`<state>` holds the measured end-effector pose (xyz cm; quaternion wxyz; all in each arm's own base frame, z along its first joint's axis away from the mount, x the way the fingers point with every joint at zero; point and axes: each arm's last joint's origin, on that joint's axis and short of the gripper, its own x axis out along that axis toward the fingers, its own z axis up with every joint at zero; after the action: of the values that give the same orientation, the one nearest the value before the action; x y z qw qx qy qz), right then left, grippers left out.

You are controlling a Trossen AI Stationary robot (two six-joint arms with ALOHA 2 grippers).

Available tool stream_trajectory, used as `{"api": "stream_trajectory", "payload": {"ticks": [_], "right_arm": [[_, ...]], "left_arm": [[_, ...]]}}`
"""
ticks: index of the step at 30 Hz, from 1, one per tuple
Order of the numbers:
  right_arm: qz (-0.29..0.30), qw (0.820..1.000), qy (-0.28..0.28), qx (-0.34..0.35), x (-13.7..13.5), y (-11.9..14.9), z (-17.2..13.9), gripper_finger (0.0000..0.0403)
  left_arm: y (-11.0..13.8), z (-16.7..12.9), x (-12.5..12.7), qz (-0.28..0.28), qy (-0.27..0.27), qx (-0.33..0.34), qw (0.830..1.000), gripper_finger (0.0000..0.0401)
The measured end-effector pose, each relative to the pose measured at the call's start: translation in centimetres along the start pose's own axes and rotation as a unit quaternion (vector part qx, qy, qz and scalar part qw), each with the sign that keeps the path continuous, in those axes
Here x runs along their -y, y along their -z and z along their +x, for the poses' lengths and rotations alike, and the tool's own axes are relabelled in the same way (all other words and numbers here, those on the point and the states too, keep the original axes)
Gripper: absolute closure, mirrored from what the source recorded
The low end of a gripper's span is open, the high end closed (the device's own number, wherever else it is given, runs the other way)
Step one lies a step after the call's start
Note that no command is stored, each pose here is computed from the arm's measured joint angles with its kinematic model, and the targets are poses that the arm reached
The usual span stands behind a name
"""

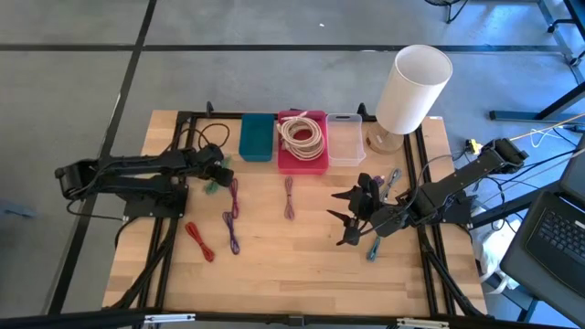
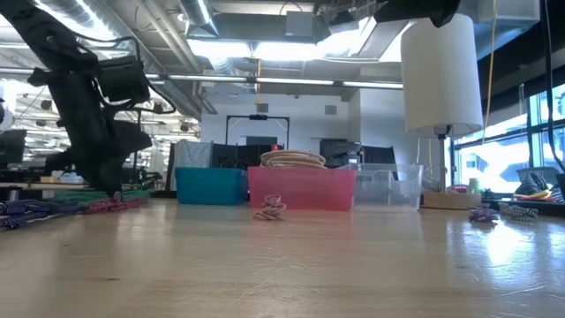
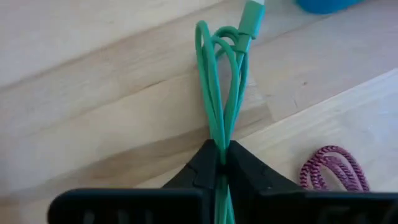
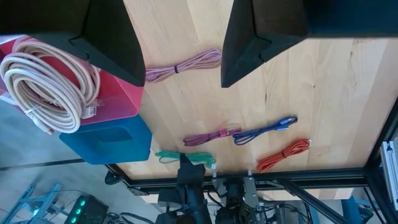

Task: Pick & Place USB Port
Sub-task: Put the green charger cable into the blue bin

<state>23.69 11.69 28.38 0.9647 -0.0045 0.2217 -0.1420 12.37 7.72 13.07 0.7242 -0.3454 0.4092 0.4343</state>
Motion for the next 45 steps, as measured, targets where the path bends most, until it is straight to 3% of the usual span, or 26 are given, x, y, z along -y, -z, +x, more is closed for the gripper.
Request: {"api": "stream_trajectory", "payload": {"ticks": [7,14,20,25,31,38,45], "right_arm": [[0.000,1.000,0.000,0.000,0.0,0.0,0.0,0.0189],[-0.004,1.000,0.000,0.000,0.0,0.0,0.0,0.0189],[-0.004,1.000,0.000,0.000,0.0,0.0,0.0,0.0189],[0.009,1.000,0.000,0.000,0.0,0.0,0.0,0.0189],[0.009,1.000,0.000,-0.001,0.0,0.0,0.0,0.0189],[0.019,1.000,-0.003,-0.006,0.0,0.1,0.0,0.0189],[0.020,1.000,-0.002,-0.007,0.0,0.2,0.0,0.0190]], "left_arm": [[-4.6,-5.9,2.3,0.035,0.064,0.095,0.993,0.0391],[-10.1,-13.9,4.5,0.050,0.097,0.245,0.963,0.0391],[-14.7,-15.9,6.8,0.066,0.105,0.259,0.958,0.0391],[-17.8,-13.8,7.6,0.060,0.079,0.193,0.976,0.0391],[-19.8,-7.6,6.9,0.035,0.085,0.082,0.992,0.0391],[-20.4,-1.0,5.9,0.013,0.047,-0.016,0.999,0.0391],[-20.2,2.8,6.3,0.014,0.047,-0.058,0.997,0.0391]]}}
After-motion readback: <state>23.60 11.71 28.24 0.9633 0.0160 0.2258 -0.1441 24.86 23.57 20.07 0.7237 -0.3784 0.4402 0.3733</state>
